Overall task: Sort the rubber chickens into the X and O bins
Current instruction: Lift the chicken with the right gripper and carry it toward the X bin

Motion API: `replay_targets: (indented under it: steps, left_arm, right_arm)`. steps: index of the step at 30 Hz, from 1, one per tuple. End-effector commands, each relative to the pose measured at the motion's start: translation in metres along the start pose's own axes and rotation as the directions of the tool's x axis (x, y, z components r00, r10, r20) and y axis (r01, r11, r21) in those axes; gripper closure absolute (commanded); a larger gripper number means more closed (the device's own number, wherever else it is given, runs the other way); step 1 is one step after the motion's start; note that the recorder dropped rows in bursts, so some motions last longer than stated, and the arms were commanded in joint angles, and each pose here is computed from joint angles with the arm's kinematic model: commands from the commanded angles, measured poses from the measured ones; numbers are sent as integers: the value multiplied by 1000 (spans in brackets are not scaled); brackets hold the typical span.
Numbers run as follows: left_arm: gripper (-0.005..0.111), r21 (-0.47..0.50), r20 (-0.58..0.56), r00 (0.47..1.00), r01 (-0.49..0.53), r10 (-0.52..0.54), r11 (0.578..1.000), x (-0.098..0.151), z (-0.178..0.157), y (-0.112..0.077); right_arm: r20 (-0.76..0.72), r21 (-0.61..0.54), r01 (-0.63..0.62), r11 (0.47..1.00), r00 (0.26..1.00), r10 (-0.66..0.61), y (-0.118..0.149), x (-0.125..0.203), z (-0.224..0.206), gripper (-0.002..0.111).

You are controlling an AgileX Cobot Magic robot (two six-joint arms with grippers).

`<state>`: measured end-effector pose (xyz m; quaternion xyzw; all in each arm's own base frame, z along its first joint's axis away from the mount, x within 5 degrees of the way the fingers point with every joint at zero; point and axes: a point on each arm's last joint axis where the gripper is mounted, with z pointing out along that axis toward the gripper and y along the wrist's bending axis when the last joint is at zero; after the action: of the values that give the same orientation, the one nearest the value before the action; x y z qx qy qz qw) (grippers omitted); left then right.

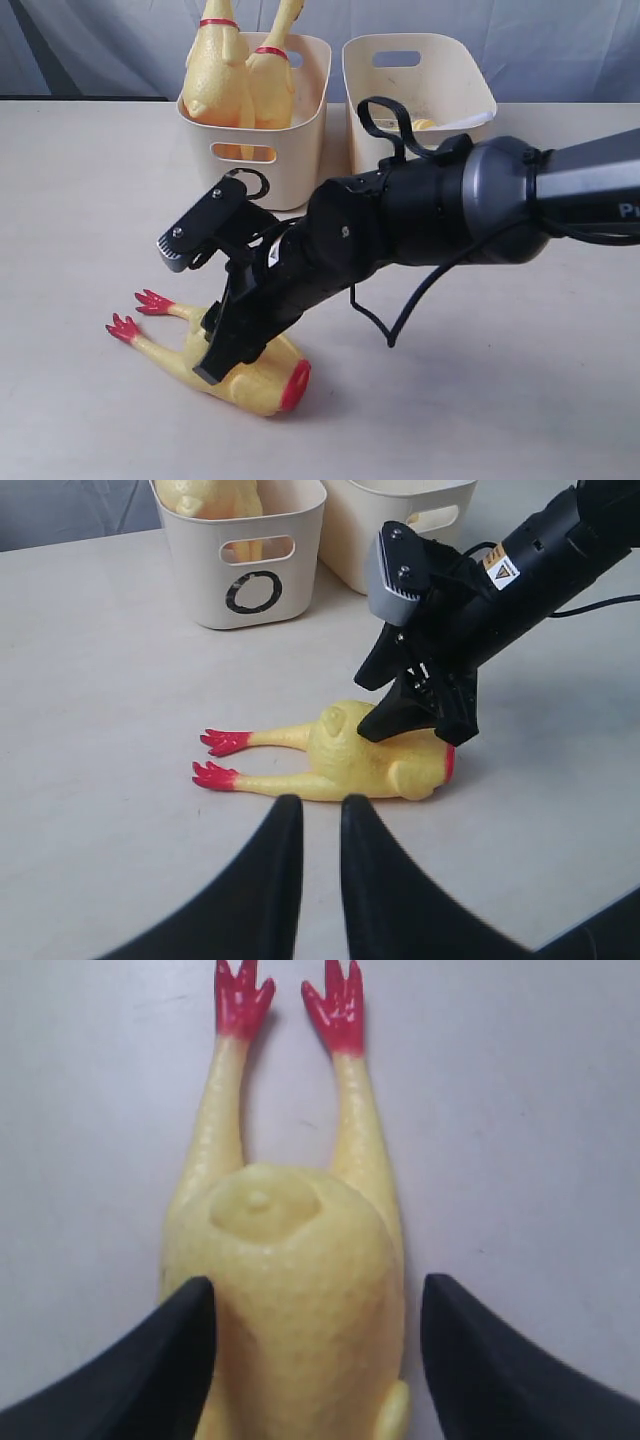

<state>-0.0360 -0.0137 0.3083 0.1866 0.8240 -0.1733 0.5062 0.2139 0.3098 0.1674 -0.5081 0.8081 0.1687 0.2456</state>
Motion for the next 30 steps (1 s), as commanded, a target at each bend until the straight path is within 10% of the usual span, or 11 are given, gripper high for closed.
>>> replay_targets:
  steps: [1, 14, 22, 30]
  left_arm:
    - [92, -10, -1, 1000, -5, 5, 1000, 2, 0, 1]
    - [92, -33, -12, 1000, -14, 14, 999, 3, 0, 3]
    - [92, -33, -12, 1000, -14, 14, 999, 3, 0, 3]
    - [92, -35, -12, 1000, -15, 14, 999, 3, 0, 3]
  right_arm:
    - [-6, 4, 11, 1000, 1000, -11, 0, 2, 6, 51]
    - [-242, -85, -58, 995, 970, 36, 6, 38, 48, 52]
    - [-295, -126, -123, 984, 952, 81, 9, 29, 45, 108]
    - [-237, -134, -168, 977, 962, 133, 9, 2, 32, 109]
